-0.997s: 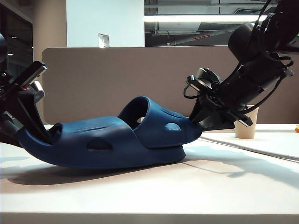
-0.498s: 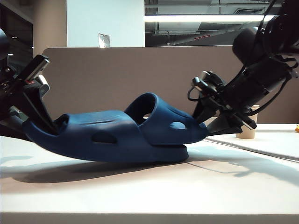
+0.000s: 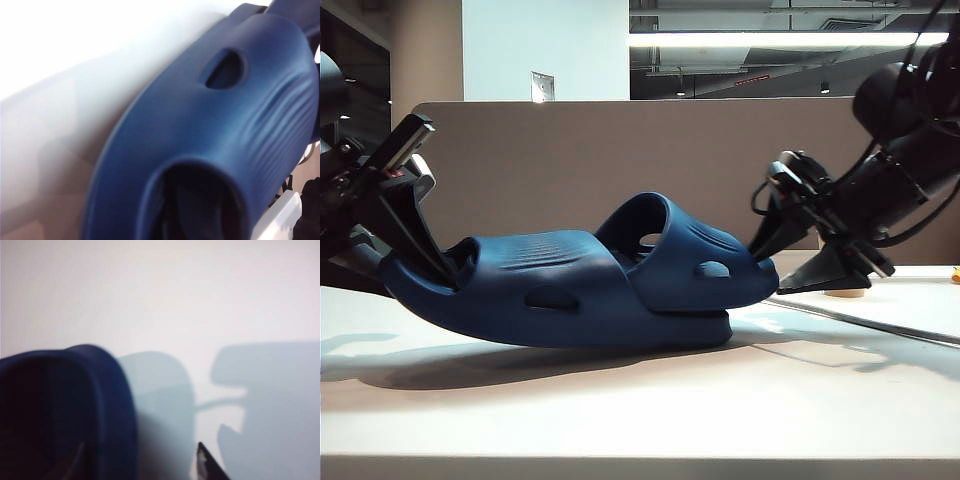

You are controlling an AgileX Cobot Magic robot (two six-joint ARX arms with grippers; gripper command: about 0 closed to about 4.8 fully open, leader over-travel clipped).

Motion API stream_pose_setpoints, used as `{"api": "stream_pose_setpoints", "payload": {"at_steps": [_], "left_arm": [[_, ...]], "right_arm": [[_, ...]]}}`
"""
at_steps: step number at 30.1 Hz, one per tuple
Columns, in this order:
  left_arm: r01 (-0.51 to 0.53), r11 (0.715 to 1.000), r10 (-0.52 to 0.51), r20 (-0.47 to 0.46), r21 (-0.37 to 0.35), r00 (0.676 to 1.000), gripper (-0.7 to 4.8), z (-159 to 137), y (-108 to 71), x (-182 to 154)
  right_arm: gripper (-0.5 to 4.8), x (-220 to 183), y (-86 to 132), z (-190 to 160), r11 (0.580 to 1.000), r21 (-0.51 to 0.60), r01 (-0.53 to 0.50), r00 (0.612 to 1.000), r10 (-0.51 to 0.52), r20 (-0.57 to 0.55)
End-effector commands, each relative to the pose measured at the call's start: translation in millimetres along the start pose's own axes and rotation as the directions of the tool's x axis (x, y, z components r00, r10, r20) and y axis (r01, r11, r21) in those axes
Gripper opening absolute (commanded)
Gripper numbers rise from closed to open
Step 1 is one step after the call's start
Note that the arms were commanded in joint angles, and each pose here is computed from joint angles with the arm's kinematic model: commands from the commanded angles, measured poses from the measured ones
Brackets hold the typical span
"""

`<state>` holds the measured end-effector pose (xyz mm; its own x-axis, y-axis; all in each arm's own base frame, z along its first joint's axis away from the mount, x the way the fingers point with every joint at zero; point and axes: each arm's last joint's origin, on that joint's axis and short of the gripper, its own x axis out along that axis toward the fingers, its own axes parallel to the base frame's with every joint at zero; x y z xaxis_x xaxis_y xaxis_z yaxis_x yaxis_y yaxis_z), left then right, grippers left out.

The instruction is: Interlock the pair of blue slippers on the table with their fronts facing up.

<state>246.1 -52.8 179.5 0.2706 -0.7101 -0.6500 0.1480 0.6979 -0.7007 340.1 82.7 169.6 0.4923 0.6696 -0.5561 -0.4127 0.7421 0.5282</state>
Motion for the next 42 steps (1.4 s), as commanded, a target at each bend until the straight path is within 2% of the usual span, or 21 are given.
{"api": "stream_pose_setpoints", "payload": {"at_steps": [1, 3, 4, 5, 7, 17, 21, 24, 34, 42], "left_arm": [[-0.008, 1.000, 0.008, 0.008, 0.018, 1.000, 1.03, 1, -1.5, -1], [-0.010, 1.000, 0.010, 0.008, 0.018, 1.000, 1.06, 1, -1.5, -1], [-0.010, 1.000, 0.010, 0.009, 0.018, 1.000, 1.21, 1, -1.5, -1], [-0.012, 1.000, 0.011, 0.010, 0.018, 1.000, 1.60, 1, -1.5, -1], [-0.018, 1.000, 0.018, 0.014, 0.020, 1.000, 1.89, 2, -1.9, -2], [-0.037, 0.999, 0.035, 0.058, 0.030, 0.998, 1.96, 16, -11.9, -9], [-0.149, 0.988, 0.146, 0.073, 0.043, 0.987, 3.14, 18, -11.9, -12], [-0.197, 0.979, 0.194, 0.073, 0.047, 0.978, 3.14, 20, -10.1, -18], [-0.231, 0.973, 0.233, 0.136, -0.027, 0.963, 3.14, 29, 2.0, -42], [-0.185, 0.983, 0.177, 0.215, 0.014, 0.960, 3.13, 32, -7.8, -54]], "right_arm": [[2.75, -7, -9, 4, 1.000, 0.003, 0.011, 1.000, -0.011, 0.025], [2.75, -11, -14, 5, 1.000, 0.016, 0.017, 0.999, -0.018, 0.031], [2.75, -12, -15, 5, 1.000, 0.019, 0.008, 0.999, -0.009, 0.032], [2.75, -16, -19, 6, 1.000, 0.029, -0.003, 0.999, 0.002, 0.036], [2.75, -17, -22, 6, 0.999, 0.035, -0.005, 0.999, 0.004, 0.036], [2.75, -18, -21, 6, 0.999, 0.037, -0.035, 0.999, 0.034, 0.028], [2.75, -19, -22, 6, 0.999, 0.029, -0.032, 0.999, 0.031, 0.030], [2.75, -20, -25, 6, 0.999, 0.028, -0.026, 0.999, 0.025, 0.031], [2.75, -33, -34, 9, 0.999, 0.046, -0.010, 0.998, 0.007, 0.055], [2.75, -51, -26, 21, 1.000, -0.003, 0.001, 0.991, 0.000, 0.135]]}}
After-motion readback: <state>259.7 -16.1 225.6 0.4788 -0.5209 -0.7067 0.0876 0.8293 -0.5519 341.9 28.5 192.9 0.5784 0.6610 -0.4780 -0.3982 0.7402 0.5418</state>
